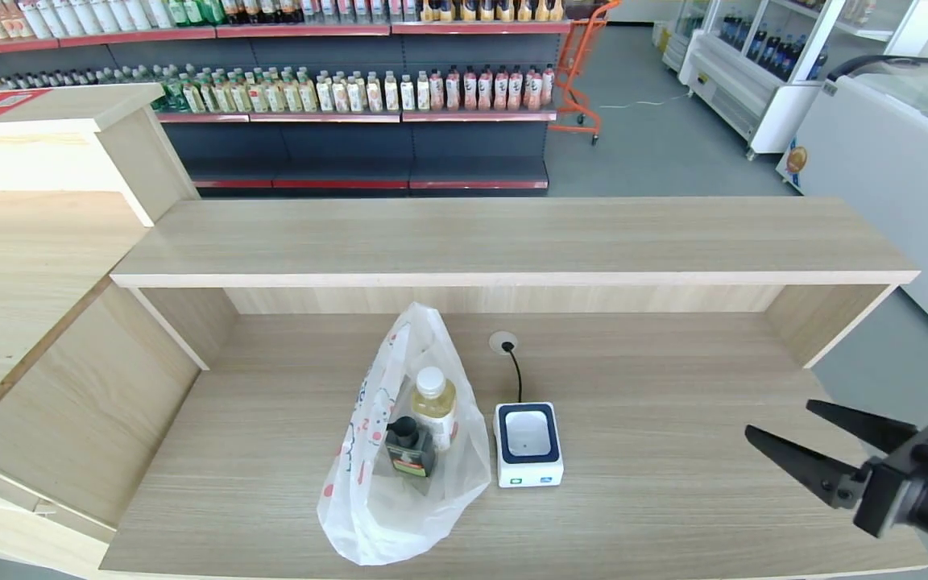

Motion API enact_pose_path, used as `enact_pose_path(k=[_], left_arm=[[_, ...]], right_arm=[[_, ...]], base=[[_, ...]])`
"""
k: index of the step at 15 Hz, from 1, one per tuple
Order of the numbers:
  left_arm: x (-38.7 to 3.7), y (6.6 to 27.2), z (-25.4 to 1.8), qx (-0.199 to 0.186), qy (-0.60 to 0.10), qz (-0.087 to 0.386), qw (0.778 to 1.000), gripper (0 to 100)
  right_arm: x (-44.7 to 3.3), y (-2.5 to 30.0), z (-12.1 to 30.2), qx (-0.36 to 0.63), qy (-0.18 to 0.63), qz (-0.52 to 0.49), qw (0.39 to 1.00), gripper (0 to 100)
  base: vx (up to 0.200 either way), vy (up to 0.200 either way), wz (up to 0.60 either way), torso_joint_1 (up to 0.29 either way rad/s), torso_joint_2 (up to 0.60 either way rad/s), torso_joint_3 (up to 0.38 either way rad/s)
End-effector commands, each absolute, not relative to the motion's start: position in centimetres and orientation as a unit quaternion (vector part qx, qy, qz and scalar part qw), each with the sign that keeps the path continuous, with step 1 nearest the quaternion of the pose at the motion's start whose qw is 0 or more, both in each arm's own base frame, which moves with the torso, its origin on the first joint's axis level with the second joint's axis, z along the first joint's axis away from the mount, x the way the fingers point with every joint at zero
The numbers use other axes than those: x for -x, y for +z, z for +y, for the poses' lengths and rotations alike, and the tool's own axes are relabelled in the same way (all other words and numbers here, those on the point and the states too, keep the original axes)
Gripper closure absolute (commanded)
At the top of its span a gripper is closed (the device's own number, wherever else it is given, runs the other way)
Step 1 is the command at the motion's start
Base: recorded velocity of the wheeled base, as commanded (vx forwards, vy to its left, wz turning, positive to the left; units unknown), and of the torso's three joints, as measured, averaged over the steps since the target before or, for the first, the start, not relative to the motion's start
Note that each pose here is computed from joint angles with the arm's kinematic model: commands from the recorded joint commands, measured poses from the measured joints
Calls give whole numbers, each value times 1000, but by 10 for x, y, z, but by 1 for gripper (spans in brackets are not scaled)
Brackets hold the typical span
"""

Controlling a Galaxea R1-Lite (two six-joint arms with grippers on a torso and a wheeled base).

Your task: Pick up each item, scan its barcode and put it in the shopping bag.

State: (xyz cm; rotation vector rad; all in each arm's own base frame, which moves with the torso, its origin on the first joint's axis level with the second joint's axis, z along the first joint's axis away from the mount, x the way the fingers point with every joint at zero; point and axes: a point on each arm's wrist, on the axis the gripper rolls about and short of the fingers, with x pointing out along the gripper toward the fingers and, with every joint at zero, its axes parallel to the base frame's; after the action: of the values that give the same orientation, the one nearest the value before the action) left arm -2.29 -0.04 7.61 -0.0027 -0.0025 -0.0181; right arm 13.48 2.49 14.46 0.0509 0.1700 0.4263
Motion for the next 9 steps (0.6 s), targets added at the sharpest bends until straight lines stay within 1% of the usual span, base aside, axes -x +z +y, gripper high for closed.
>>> enact_pose_path(k=[1, 2, 3, 4, 6, 8, 9], left_arm=[[23, 76, 0, 2, -9, -2, 1000, 0], [23, 76, 0, 2, -9, -2, 1000, 0], [23, 76, 0, 2, -9, -2, 1000, 0], [23, 76, 0, 2, -9, -2, 1000, 0], [23, 76, 0, 2, -9, -2, 1000, 0], [23, 76, 0, 2, -9, -2, 1000, 0], [23, 76, 0, 2, -9, -2, 1000, 0]], right_arm=[[-41, 123, 5, 0, 82, 51, 995, 0], [-26, 115, 4, 3, 74, 52, 996, 0], [-21, 111, 3, 3, 70, 56, 996, 0], [-5, 101, 2, 0, 48, 44, 998, 0], [12, 87, 2, -1, 32, 23, 999, 0], [22, 83, 2, -7, 42, -30, 999, 0], [23, 82, 2, 8, 39, -29, 999, 0]], base=[[0, 0, 0, 0, 0, 0], [0, 0, 0, 0, 0, 0], [0, 0, 0, 0, 0, 0], [0, 0, 0, 0, 0, 0], [0, 0, 0, 0, 0, 0], [0, 0, 0, 0, 0, 0], [0, 0, 0, 0, 0, 0]])
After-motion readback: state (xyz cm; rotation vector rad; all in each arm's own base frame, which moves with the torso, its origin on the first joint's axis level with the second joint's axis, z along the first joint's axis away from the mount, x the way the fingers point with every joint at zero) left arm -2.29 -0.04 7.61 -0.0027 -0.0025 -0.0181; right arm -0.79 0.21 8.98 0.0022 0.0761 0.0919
